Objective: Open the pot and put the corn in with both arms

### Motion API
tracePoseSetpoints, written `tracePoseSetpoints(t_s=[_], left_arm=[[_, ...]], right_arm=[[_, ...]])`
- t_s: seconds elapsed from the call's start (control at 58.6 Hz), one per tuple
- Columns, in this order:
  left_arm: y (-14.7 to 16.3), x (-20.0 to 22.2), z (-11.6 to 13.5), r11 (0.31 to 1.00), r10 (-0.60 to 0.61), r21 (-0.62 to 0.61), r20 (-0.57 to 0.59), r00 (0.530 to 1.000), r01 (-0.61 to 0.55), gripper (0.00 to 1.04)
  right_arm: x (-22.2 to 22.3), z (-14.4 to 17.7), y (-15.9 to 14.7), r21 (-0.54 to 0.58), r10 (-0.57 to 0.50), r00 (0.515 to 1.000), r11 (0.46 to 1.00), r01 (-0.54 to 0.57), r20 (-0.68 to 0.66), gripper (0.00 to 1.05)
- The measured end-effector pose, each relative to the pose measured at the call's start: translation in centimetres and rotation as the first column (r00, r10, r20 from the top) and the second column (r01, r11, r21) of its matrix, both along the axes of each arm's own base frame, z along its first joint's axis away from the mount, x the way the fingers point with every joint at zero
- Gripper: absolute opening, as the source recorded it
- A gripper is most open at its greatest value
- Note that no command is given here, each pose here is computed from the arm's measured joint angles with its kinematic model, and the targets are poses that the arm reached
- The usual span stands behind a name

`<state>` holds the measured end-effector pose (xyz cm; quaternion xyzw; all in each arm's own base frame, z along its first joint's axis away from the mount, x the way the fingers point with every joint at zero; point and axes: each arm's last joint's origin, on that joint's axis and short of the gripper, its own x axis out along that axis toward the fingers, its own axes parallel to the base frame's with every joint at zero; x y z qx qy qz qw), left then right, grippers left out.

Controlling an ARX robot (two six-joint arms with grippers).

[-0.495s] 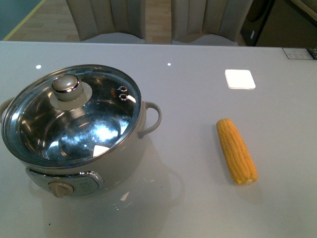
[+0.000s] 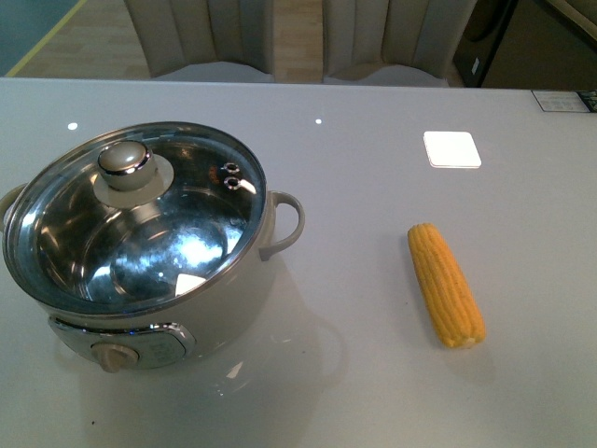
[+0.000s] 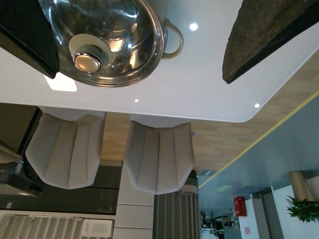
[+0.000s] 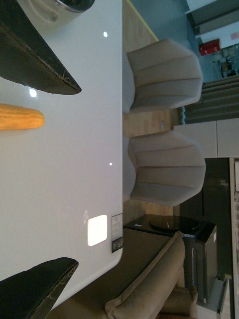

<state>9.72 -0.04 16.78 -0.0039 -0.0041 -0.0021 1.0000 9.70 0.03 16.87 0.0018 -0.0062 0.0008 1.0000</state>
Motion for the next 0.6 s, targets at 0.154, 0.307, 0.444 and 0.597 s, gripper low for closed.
tracePoseSetpoints(t_s=[0.154,0.307,0.444,0.597], left_arm=[[0.0,0.0,0.0,1.0,0.0,0.0,0.0,1.0,0.0,0.98],[0.2,0.3,-0.5,0.984,0.12,-0.067,-0.42,0.899,-0.163,0.98],[0.0,1.4,0.0,0.98,0.113,-0.1,-0.43,0.896,-0.172,0.98],[-0.8,4.6,2.1,0.985,0.072,-0.123,-0.339,0.938,-0.12,0.98]], right_arm=[[0.0,0.0,0.0,0.0,0.0,1.0,1.0,0.0,0.0,0.96],[0.0,0.0,0.0,0.0,0.001,1.0,1.0,-0.001,0.0,0.96],[0.0,0.0,0.0,0.0,0.0,1.0,1.0,0.0,0.0,0.96],[0.0,0.0,0.0,0.0,0.0,1.0,1.0,0.0,0.0,0.96]])
